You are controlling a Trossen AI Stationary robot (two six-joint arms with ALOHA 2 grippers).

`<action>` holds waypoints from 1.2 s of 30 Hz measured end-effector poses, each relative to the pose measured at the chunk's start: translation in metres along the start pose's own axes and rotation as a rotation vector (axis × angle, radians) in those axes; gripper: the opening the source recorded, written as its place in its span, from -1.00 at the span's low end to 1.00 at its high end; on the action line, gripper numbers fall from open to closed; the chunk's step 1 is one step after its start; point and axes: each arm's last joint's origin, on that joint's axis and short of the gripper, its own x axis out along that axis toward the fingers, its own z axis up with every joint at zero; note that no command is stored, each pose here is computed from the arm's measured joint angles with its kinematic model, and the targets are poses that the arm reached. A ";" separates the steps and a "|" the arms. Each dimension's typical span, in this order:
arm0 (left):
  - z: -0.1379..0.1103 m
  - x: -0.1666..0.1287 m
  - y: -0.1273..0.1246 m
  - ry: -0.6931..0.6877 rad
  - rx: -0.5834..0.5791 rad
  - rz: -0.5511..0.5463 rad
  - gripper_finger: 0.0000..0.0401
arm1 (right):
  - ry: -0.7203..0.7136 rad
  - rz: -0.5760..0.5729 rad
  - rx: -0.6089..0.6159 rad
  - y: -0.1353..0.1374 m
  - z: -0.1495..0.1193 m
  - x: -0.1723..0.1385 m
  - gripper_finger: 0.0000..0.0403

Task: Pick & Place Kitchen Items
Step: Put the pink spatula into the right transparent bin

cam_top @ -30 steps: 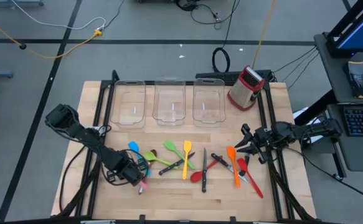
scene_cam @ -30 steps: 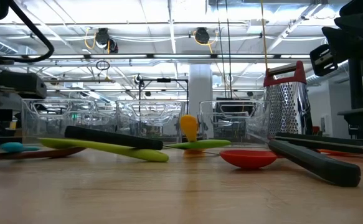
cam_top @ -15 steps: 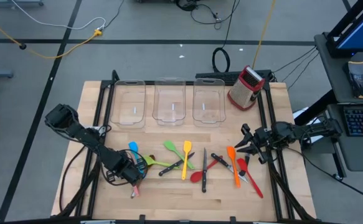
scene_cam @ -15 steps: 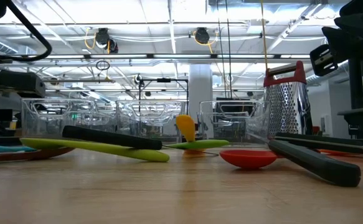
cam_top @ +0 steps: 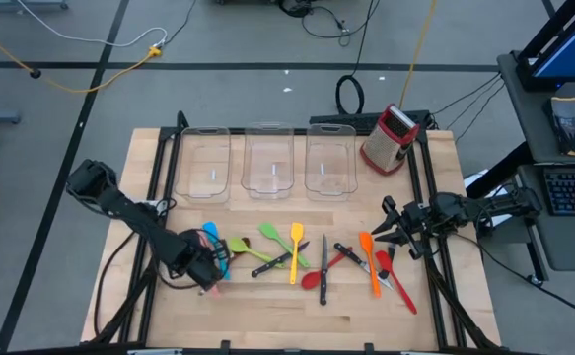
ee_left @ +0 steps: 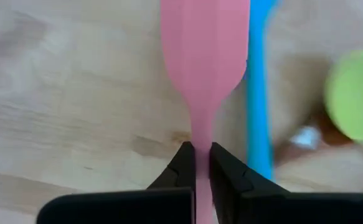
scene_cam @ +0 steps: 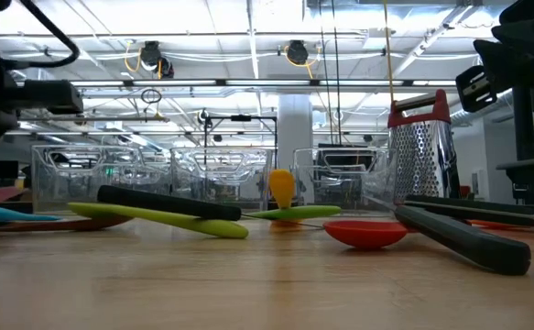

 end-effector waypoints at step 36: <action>0.000 -0.093 -0.064 0.008 0.283 -1.127 -0.99 | -0.318 -0.455 0.473 -0.013 0.010 -0.003 -0.64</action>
